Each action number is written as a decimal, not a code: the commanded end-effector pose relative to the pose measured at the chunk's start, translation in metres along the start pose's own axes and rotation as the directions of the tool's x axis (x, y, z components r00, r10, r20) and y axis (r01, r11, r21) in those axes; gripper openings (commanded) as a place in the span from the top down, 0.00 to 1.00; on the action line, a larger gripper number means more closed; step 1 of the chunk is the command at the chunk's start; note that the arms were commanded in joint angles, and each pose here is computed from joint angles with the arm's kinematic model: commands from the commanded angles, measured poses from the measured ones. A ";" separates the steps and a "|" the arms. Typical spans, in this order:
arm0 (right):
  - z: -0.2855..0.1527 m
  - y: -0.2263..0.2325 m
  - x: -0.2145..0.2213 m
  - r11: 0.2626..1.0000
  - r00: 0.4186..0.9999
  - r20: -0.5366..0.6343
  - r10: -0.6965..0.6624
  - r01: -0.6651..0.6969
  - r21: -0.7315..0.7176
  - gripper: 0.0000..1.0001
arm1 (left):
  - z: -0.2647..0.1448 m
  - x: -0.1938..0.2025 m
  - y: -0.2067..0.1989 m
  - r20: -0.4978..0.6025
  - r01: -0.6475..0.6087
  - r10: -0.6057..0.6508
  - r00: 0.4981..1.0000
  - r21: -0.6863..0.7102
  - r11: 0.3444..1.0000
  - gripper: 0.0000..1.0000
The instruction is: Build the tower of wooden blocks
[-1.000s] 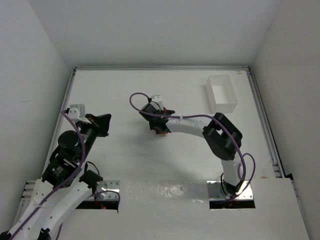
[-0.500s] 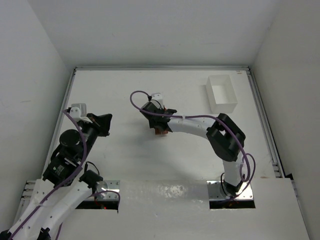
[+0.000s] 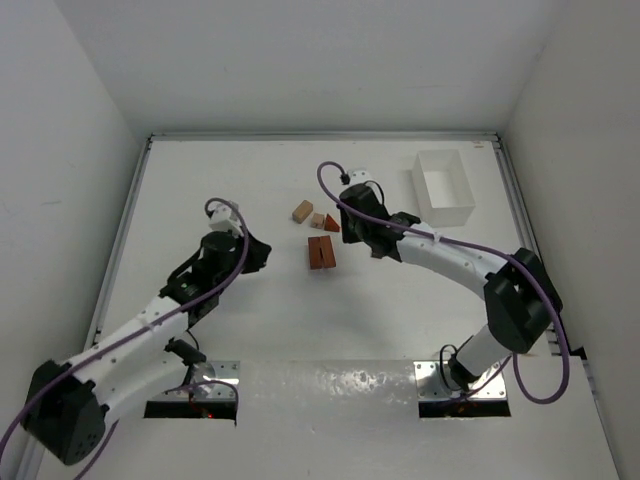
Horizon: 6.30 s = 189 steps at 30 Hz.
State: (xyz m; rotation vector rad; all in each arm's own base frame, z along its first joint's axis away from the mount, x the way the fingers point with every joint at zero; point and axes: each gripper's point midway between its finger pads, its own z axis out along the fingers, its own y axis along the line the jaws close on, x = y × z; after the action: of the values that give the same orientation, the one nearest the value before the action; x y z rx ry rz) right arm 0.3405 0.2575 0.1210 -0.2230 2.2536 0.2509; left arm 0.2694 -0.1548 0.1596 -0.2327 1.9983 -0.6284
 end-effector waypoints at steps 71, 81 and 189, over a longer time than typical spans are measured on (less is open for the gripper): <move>0.058 0.008 0.070 0.977 0.982 -0.185 -0.035 -0.005 -0.212 1.00 | 0.125 0.088 -0.032 -0.185 -0.105 0.107 0.977 0.020 0.994 1.00; 0.054 0.010 0.074 0.974 0.980 -0.199 -0.021 -0.025 -0.227 1.00 | 0.126 0.086 -0.033 -0.179 -0.110 0.111 0.978 0.017 0.994 1.00; 0.040 0.052 0.034 0.992 0.977 -0.192 -0.094 0.108 0.061 0.49 | -0.039 -0.028 -0.020 0.326 -0.042 -0.002 0.945 0.128 0.991 1.00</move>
State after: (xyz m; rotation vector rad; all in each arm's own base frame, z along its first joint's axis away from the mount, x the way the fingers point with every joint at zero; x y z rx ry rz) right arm 0.3337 0.3129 0.0786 -0.3690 2.4325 0.0915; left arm 0.2472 -0.1455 0.1953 -0.2248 1.6678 -0.6482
